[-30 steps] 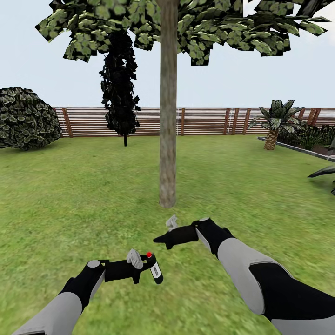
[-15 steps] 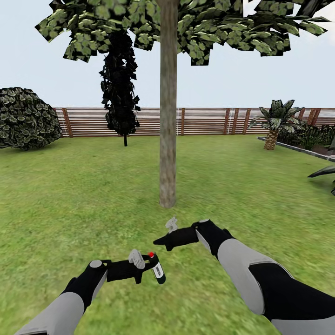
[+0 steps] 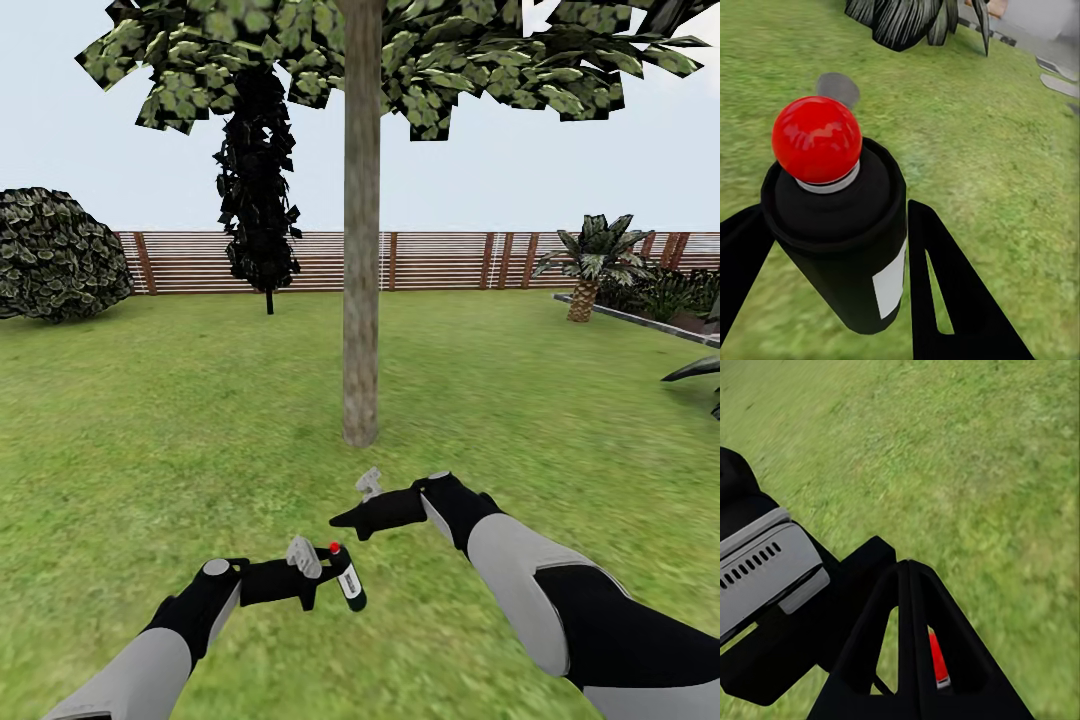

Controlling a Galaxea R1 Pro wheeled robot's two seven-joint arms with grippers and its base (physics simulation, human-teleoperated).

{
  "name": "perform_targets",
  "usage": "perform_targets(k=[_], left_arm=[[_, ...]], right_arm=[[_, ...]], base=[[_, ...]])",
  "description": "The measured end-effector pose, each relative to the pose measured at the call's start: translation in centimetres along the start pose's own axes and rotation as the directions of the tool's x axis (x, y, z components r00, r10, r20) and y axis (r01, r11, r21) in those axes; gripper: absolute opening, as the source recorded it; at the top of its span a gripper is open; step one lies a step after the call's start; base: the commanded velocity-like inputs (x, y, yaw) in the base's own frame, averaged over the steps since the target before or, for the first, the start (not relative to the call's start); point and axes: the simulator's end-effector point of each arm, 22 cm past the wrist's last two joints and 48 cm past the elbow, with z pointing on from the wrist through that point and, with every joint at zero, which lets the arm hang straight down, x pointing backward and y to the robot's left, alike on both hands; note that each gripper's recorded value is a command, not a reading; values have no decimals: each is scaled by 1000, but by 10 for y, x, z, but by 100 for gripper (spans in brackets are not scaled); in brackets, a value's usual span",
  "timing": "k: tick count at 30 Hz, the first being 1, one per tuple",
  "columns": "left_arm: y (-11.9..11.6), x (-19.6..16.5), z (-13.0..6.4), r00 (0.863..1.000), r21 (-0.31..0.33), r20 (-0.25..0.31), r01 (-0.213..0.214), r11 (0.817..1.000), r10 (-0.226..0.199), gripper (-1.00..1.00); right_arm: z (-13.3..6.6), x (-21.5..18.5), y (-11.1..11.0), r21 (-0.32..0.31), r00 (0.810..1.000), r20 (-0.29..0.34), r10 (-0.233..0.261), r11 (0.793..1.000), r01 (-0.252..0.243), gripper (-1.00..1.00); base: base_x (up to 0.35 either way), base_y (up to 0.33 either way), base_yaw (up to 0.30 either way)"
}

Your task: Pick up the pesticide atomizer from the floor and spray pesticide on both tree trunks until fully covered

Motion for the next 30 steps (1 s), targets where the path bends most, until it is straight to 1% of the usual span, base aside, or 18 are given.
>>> perform_targets(k=[8,24,30], left_arm=[[-1,0,1,1000,1,1,0,1000,0,-100],[-1,-1,1,1000,2,1,1,1000,-1,-100],[-1,-1,1,1000,2,1,1,1000,-1,-100]], right_arm=[[2,7,0,0,1000,-10,14,1000,-14,-100],[2,8,0,-2,1000,-11,18,1000,-18,-100],[4,15,1,-6,999,-22,32,999,-32,-100]], base=[[0,0,0],[0,0,0],[0,0,0]])
